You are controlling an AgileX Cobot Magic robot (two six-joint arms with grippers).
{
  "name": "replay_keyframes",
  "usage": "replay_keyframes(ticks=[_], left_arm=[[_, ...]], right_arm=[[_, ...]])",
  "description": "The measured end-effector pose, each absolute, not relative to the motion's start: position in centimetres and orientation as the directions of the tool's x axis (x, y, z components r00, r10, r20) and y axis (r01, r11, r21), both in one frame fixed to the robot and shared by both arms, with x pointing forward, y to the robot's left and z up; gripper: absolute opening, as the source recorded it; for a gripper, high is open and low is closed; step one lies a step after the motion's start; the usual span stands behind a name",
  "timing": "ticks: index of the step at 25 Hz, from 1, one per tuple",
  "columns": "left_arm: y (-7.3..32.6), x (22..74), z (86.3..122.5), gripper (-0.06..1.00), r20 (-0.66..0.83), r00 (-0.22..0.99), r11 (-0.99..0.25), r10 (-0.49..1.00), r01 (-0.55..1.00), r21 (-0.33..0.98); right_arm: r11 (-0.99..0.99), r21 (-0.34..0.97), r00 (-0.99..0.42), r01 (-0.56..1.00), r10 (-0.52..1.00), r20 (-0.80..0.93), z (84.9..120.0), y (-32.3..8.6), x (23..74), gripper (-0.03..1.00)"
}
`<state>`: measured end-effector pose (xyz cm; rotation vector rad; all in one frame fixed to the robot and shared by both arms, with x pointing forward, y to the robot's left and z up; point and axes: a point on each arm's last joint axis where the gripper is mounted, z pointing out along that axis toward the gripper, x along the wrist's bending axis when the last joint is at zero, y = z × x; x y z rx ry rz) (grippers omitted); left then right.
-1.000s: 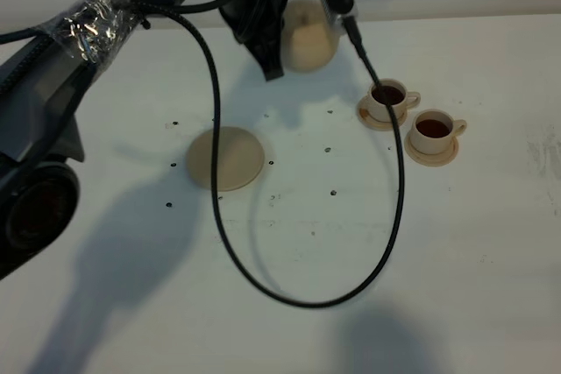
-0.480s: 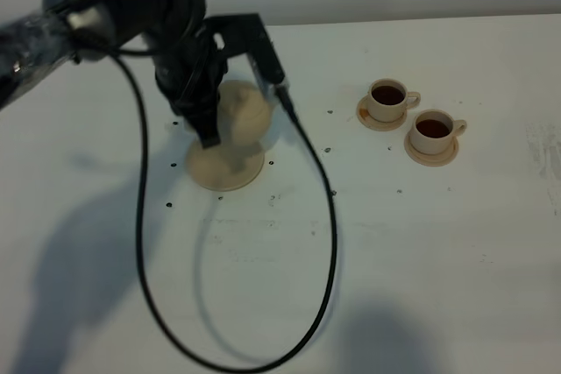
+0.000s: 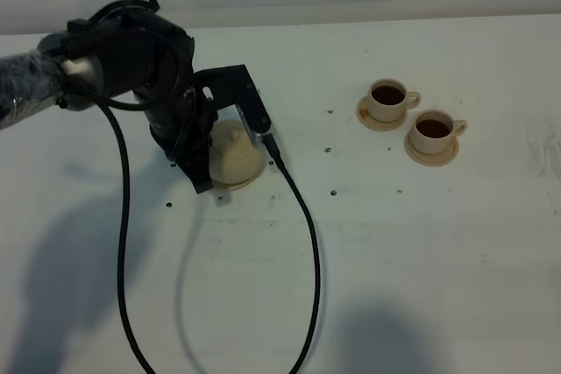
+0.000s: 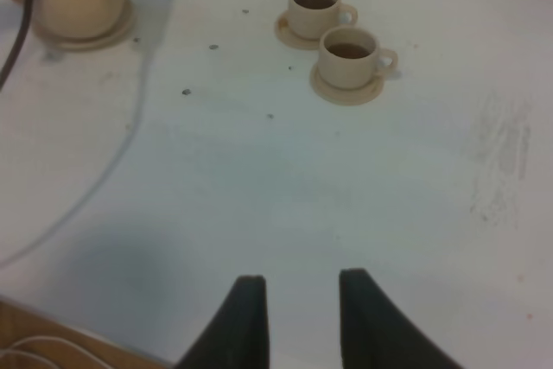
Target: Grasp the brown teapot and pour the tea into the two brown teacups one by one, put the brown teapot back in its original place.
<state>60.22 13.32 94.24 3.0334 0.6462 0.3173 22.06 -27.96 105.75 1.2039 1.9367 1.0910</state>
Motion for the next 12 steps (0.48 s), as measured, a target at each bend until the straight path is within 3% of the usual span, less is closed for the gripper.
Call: replay_keyframes(ticks=[12], left_arm=[[14.23, 60.15, 94.67, 0.08, 0.203, 0.870, -0.893, 0.449, 0.440, 0.092]], right_arm=[[0.250, 0.875, -0.405, 0.415, 0.912, -0.068, 105.75, -27.97, 22.06, 0.22]])
